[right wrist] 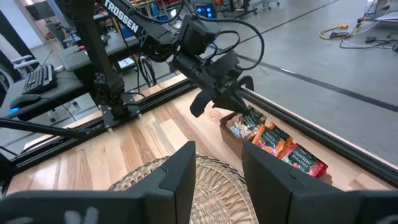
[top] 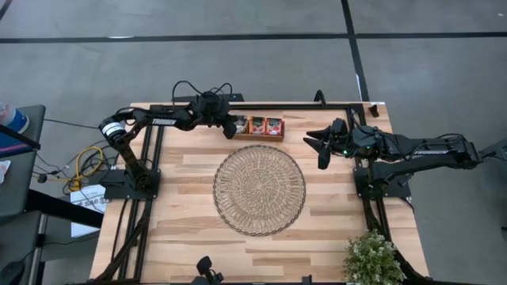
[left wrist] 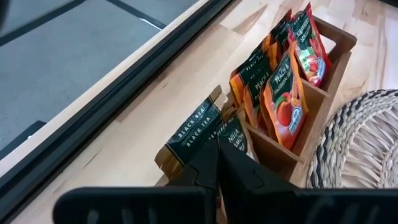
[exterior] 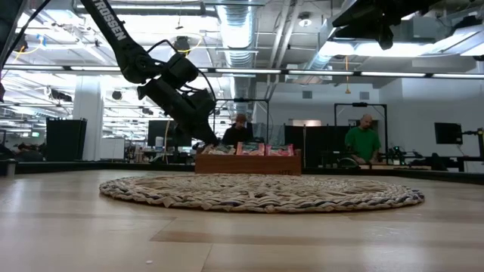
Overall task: Pick & Place Tea
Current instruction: Put the brown tea bag into the left section of the wooden organizer
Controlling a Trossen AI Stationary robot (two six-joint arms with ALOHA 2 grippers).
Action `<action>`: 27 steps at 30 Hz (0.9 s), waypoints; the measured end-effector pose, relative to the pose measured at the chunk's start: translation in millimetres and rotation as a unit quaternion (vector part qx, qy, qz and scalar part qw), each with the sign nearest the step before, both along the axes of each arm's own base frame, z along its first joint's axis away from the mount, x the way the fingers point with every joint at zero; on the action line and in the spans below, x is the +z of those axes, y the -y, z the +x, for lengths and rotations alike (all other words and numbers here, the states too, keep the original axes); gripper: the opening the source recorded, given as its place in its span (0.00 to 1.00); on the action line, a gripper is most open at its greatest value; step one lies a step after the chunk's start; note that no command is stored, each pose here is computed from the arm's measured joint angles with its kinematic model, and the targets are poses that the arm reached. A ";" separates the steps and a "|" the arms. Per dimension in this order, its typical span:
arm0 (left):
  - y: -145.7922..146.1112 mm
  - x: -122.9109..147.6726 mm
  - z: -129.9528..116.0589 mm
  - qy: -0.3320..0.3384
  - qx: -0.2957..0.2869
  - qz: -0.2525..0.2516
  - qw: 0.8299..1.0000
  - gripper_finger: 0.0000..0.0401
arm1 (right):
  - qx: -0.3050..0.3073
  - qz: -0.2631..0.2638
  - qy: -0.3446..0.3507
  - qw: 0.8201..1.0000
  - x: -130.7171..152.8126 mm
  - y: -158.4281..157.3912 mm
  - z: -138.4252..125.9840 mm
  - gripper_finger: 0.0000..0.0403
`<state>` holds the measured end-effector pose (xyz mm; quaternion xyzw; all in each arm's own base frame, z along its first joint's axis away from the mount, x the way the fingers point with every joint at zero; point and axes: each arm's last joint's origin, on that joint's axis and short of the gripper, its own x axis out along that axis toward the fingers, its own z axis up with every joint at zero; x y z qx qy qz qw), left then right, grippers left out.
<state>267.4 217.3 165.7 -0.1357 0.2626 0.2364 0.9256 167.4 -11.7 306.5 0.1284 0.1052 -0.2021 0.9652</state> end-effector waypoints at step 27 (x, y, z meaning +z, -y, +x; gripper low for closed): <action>2.7 15.5 -2.9 0.003 -0.023 0.041 0.999 0.20 | 0.000 0.000 0.000 1.000 0.0 -0.1 0.0 0.30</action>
